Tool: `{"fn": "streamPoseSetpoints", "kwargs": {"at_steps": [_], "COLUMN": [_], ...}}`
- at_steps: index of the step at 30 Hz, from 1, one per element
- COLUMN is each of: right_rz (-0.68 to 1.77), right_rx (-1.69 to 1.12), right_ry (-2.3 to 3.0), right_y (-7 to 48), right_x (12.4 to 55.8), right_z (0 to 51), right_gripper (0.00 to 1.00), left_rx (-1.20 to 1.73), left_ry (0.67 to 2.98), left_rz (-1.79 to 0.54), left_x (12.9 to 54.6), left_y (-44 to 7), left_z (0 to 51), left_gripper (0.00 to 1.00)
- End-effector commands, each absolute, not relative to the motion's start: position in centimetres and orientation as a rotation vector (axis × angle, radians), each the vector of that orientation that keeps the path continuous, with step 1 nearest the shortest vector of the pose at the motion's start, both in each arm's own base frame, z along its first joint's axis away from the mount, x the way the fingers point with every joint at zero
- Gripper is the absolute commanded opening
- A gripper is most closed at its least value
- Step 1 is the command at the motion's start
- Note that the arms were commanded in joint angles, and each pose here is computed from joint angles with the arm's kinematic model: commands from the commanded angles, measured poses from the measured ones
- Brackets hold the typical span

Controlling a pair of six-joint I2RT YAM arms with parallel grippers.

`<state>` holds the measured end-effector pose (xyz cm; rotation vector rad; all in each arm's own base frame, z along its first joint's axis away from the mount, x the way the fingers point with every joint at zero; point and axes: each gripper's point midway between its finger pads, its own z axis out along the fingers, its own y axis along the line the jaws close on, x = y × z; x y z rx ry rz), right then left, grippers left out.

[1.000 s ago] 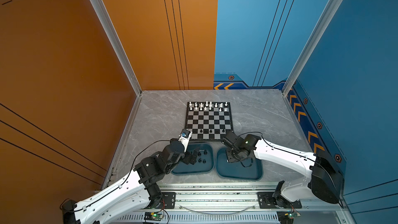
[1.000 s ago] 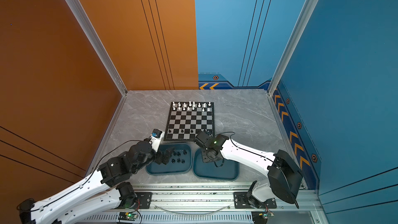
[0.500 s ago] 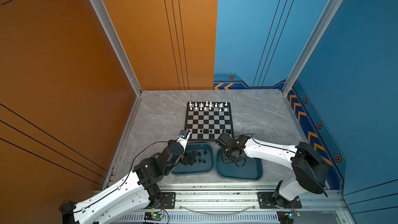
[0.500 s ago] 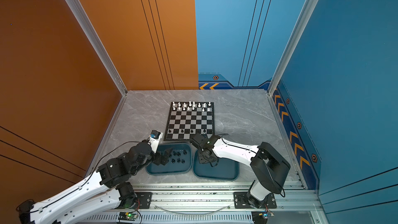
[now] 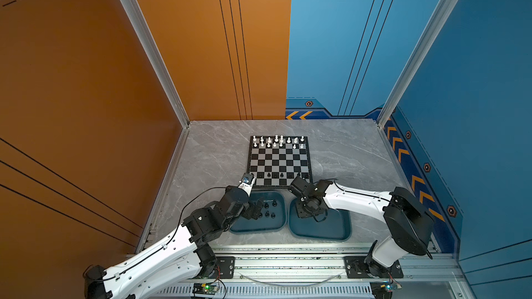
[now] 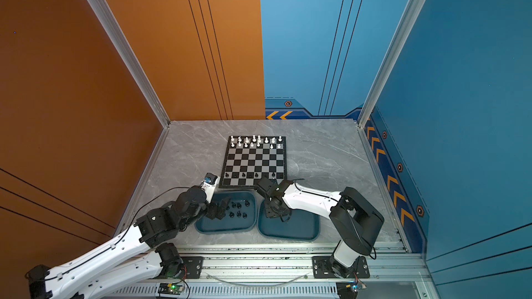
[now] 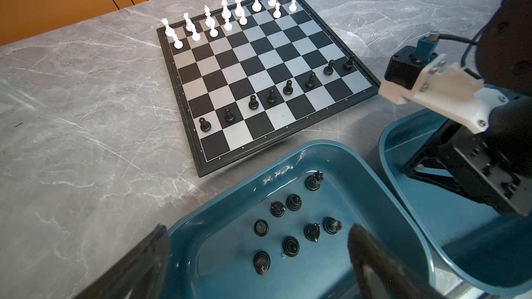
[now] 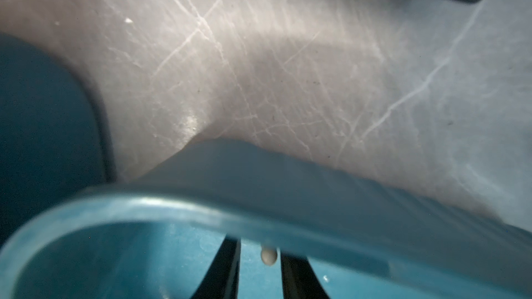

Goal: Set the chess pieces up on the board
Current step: 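Close the right gripper on the last white pawn in the tray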

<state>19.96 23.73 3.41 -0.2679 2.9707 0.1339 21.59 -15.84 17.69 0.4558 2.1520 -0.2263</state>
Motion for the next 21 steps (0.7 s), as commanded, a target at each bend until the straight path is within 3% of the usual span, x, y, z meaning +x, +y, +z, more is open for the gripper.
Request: {"fn": "streamPoseSetpoints", "kwargs": {"at_steps": [1, 6, 21], "right_rz": [0.112, 0.112, 0.100], "right_rx": [-0.243, -0.239, -0.244], "right_ry": [3.004, 3.009, 3.006], "right_y": [23.15, 22.93, 22.55], "right_x": [19.46, 19.27, 19.45], "right_z": [2.49, 2.38, 2.61], "right_gripper": [0.25, 0.25, 0.11], "left_rx": [0.459, 0.452, 0.452], "left_ry": [2.131, 2.136, 2.130], "left_rz": [-0.251, -0.251, -0.255], "left_x": [21.89, 21.94, 22.11], "left_y": [-16.20, -16.07, -16.21], "left_z": [18.52, 18.39, 18.66], "left_gripper": [0.98, 0.98, 0.98]}}
